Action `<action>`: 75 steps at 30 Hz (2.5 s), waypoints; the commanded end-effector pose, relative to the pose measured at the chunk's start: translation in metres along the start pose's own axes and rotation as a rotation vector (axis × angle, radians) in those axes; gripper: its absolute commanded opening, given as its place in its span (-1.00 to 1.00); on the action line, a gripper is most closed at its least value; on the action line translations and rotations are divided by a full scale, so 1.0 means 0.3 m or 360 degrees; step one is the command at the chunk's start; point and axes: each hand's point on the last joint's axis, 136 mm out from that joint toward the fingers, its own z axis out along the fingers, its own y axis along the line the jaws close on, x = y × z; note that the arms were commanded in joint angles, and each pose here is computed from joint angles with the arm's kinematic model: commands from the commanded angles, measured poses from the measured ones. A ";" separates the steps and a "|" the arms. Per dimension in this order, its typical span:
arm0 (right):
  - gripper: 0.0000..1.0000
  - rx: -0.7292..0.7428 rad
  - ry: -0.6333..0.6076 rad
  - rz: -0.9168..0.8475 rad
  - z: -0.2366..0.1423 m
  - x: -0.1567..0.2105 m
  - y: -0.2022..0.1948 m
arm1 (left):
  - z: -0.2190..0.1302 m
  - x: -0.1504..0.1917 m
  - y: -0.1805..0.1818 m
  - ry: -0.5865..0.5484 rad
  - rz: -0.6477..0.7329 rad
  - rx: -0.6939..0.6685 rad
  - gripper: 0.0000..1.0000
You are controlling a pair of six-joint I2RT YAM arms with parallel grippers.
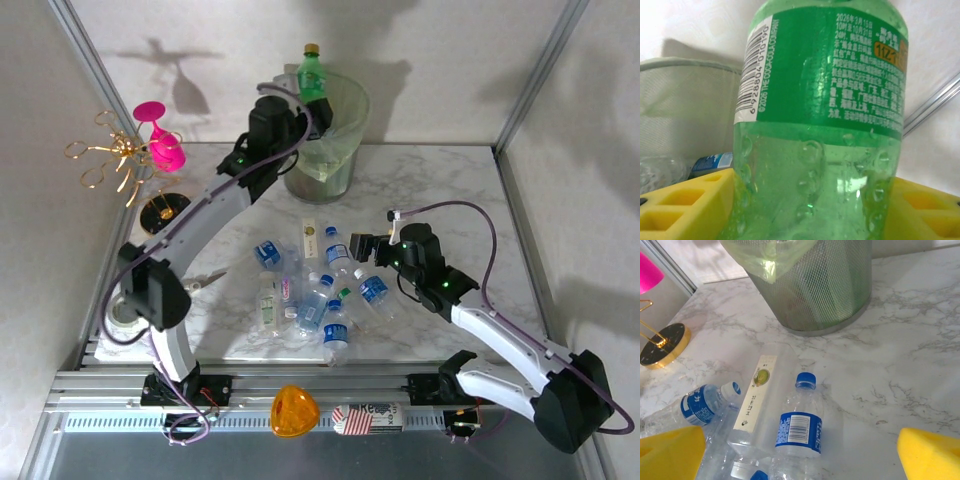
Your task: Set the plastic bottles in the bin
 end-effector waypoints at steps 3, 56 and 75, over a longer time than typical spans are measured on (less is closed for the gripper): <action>0.98 0.0040 -0.0027 0.0020 -0.032 0.002 -0.019 | 0.136 0.088 0.025 0.0177 0.0156 -0.0148 0.12; 0.94 0.0060 0.0477 -0.0251 0.077 0.239 -0.052 | -0.690 0.587 0.318 0.0039 -0.0617 -0.0206 0.99; 0.70 0.0323 0.0962 -0.0137 0.062 0.453 -0.161 | -0.560 0.726 0.247 0.0232 -0.0548 -0.0216 0.99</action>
